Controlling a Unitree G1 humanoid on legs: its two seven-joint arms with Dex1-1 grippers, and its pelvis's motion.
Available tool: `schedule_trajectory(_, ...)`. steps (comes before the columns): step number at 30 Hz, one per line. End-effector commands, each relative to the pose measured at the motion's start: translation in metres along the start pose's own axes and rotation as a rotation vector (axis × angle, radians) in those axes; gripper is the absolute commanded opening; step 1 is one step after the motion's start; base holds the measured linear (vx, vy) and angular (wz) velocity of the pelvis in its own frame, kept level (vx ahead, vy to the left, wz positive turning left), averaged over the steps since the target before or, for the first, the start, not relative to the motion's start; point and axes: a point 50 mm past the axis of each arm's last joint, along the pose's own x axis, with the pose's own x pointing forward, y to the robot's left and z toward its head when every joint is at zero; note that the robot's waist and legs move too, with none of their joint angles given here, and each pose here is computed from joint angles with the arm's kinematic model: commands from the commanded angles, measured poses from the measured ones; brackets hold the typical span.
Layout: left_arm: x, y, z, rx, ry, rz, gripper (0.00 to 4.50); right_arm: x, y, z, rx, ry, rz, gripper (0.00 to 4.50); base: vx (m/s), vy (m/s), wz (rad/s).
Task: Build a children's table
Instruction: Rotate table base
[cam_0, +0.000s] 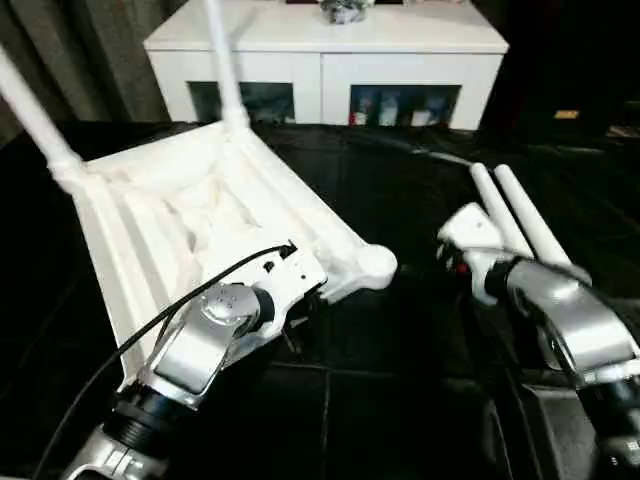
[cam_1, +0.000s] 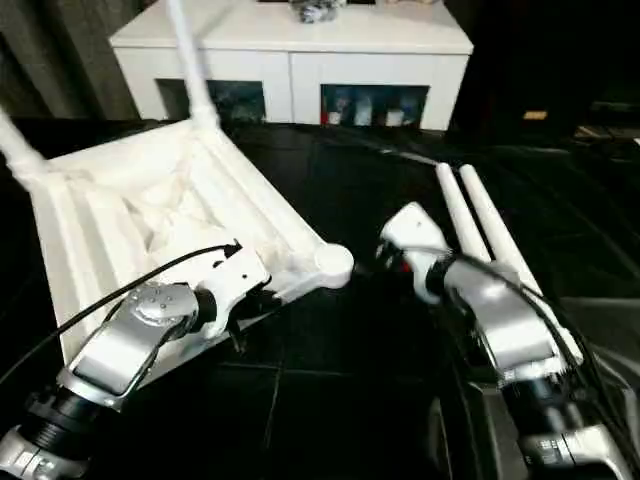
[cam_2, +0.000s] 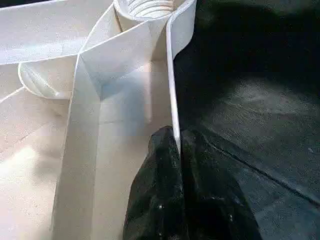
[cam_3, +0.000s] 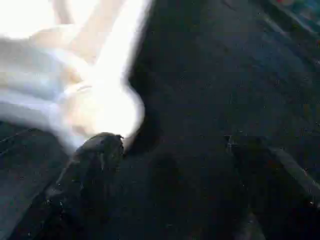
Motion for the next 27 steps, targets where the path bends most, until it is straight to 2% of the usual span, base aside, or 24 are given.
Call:
schedule_trajectory(1,-0.003,-0.008,0.014,0.064,-0.059,-0.066,0.01,0.000,-0.007,-0.003,0.050,0.040,-0.053,4.03,0.000,0.000,0.00)
schedule_trajectory(2,-0.004,-0.008,0.013,0.075,-0.051,-0.064,0.00,0.001,-0.011,-0.004,0.078,0.059,-0.078,4.13,0.000,0.000,0.00)
schedule_trajectory(4,-0.010,-0.008,0.011,0.053,-0.043,-0.080,0.59,0.000,-0.022,-0.005,0.145,0.096,-0.163,4.23,0.000,0.000,0.00)
schedule_trajectory(6,-0.014,-0.006,0.013,0.049,-0.045,-0.082,0.64,-0.002,-0.030,-0.006,0.168,0.124,-0.213,4.43,0.000,0.000,0.00)
schedule_trajectory(8,-0.019,-0.004,0.017,0.041,-0.064,-0.082,0.64,-0.004,-0.036,-0.006,0.201,0.143,-0.261,4.43,0.000,0.000,0.00)
schedule_trajectory(9,-0.023,-0.001,0.023,0.039,-0.089,-0.080,0.94,-0.007,-0.043,-0.007,0.230,0.170,-0.303,4.50,0.000,0.000,0.00)
schedule_trajectory(10,-0.024,0.000,0.025,0.043,-0.097,-0.077,1.01,-0.008,-0.045,-0.008,0.237,0.182,-0.316,4.50,0.000,0.000,0.00)
schedule_trajectory(12,-0.026,0.001,0.028,0.041,-0.112,-0.073,1.05,-0.009,-0.046,-0.009,0.242,0.199,-0.327,4.50,0.000,0.000,0.00)
schedule_trajectory(14,-0.030,0.004,0.036,0.037,-0.147,-0.068,1.36,-0.013,-0.049,-0.016,0.252,0.283,-0.353,4.50,0.000,0.000,0.00)
schedule_trajectory(16,-0.039,0.008,0.047,0.051,-0.192,-0.082,1.49,-0.018,-0.054,-0.028,0.289,0.357,-0.392,4.50,0.000,0.000,0.00)
schedule_trajectory(18,-0.043,0.009,0.052,0.064,-0.220,-0.099,1.64,-0.020,-0.056,-0.034,0.323,0.385,-0.398,4.50,0.000,0.000,0.00)
schedule_trajectory(19,-0.046,0.009,0.055,0.071,-0.236,-0.124,1.86,-0.020,-0.055,-0.037,0.345,0.390,-0.394,4.50,0.000,0.000,0.00)
schedule_trajectory(24,-0.055,0.000,0.057,0.098,-0.259,-0.244,1.86,-0.021,-0.057,-0.048,0.386,0.420,-0.428,4.50,0.000,0.000,0.00)
schedule_trajectory(27,-0.058,-0.003,0.056,0.093,-0.254,-0.279,1.86,-0.020,-0.053,-0.056,0.433,0.442,-0.404,4.50,0.000,0.000,0.00)
